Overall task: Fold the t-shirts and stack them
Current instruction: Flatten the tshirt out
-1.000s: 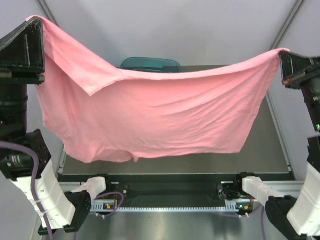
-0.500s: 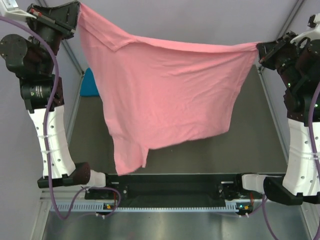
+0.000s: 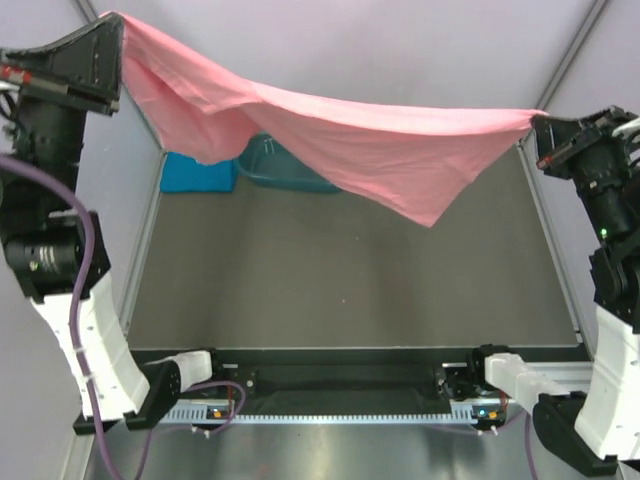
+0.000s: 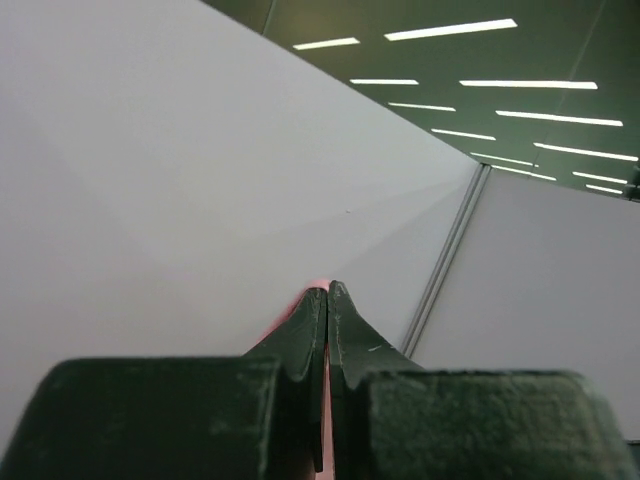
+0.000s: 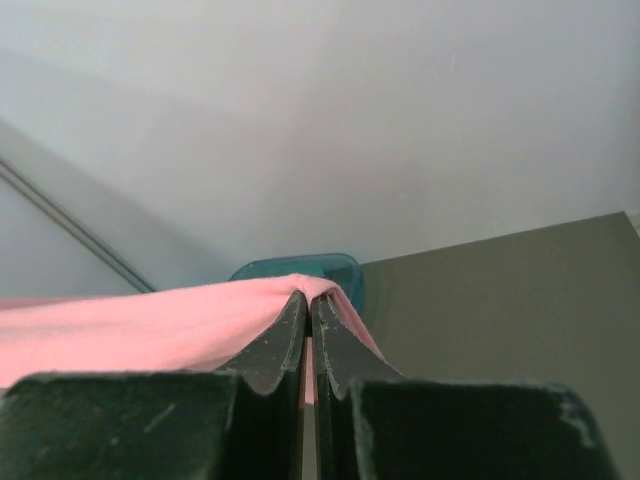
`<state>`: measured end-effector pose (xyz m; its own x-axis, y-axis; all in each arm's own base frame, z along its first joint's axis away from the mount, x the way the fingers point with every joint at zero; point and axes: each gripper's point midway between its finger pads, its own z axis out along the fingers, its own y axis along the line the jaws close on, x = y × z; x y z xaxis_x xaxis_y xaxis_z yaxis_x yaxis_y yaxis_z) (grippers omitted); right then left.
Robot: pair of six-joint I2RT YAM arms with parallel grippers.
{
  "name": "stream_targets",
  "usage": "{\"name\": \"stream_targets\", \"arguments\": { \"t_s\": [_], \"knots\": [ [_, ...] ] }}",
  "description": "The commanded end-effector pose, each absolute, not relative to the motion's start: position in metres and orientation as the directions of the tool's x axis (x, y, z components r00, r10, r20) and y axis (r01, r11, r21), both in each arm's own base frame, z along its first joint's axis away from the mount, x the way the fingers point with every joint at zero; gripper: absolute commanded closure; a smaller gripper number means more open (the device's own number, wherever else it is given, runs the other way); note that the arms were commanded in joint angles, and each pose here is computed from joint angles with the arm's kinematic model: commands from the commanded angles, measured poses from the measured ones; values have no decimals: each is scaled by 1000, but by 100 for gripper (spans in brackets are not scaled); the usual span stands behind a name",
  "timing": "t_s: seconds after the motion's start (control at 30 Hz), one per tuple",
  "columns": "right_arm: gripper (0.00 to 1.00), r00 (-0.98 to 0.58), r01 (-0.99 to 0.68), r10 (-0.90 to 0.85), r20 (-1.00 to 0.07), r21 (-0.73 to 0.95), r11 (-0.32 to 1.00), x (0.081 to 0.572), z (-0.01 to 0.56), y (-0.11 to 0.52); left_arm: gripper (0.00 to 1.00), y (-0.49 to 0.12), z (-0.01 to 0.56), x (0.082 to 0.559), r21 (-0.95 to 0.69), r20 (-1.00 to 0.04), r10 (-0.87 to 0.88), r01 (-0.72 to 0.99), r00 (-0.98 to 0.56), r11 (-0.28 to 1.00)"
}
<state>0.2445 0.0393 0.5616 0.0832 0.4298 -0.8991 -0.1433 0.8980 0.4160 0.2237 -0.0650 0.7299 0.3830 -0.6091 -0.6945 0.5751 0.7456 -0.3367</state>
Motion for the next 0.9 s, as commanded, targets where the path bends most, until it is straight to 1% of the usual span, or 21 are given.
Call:
{"name": "stream_targets", "arguments": {
  "t_s": [0.0, 0.23, 0.33, 0.4, 0.43, 0.5, 0.53, 0.57, 0.6, 0.63, 0.67, 0.7, 0.73, 0.77, 0.8, 0.83, 0.87],
  "knots": [
    [100, 87, -187, 427, -900, 406, 894, 220, 558, 46, 100, -65, 749, 168, -245, -658, -565, 568, 498, 786],
    [100, 42, -207, 426, -904, 410, 888, 184, 547, 49, 100, -69, 746, 133, -241, -652, -572, 579, 498, 779],
    [100, -12, -212, 440, -898, 432, 876, 179, 538, 54, 100, -70, 738, 134, -248, -669, -568, 576, 480, 779],
    [100, -42, -193, 451, -892, 450, 872, 179, 531, 53, 100, -66, 730, 145, -267, -686, -553, 543, 473, 796],
    [100, -62, -174, 454, -889, 458, 872, 184, 525, 53, 100, -69, 726, 148, -275, -694, -561, 554, 451, 785],
    [100, -92, -123, 450, -888, 458, 880, 194, 511, 48, 100, -73, 706, 173, -312, -726, -565, 545, 391, 778],
    [100, -136, -74, 454, -880, 466, 882, 208, 491, 46, 100, -74, 683, 201, -355, -755, -568, 523, 328, 775],
    [100, -153, -30, 455, -877, 464, 885, 216, 479, 42, 100, -76, 667, 218, -390, -767, -577, 511, 279, 766],
    [100, -192, 20, 451, -871, 456, 890, 236, 450, 40, 100, -79, 650, 234, -415, -779, -583, 506, 232, 756],
    [100, -204, 52, 466, -861, 465, 884, 246, 434, 38, 100, -82, 610, 270, -482, -790, -598, 465, 136, 743],
    [100, -220, 89, 467, -857, 459, 884, 256, 417, 35, 100, -85, 588, 287, -507, -794, -602, 452, 87, 734],
    [100, -258, 136, 461, -849, 440, 887, 278, 380, 33, 100, -90, 559, 311, -539, -797, -604, 434, 15, 722],
    [100, -274, 171, 470, -839, 438, 882, 288, 360, 31, 100, -92, 510, 339, -588, -789, -611, 378, -70, 715],
    [100, -288, 201, 475, -831, 433, 879, 298, 339, 29, 100, -94, 484, 355, -623, -771, -624, 348, -125, 700],
    [100, -361, 238, 473, -804, 411, 880, 312, 295, 31, 100, -96, 448, 380, -668, -743, -639, 294, -199, 684],
    [100, -353, 235, 462, -813, 401, 885, 326, 288, 30, 100, -103, 411, 394, -693, -721, -634, 276, -281, 666],
    [100, -363, 254, 459, -811, 387, 886, 335, 274, 28, 100, -108, 397, 408, -699, -715, -634, 284, -295, 656]
  ]
}}
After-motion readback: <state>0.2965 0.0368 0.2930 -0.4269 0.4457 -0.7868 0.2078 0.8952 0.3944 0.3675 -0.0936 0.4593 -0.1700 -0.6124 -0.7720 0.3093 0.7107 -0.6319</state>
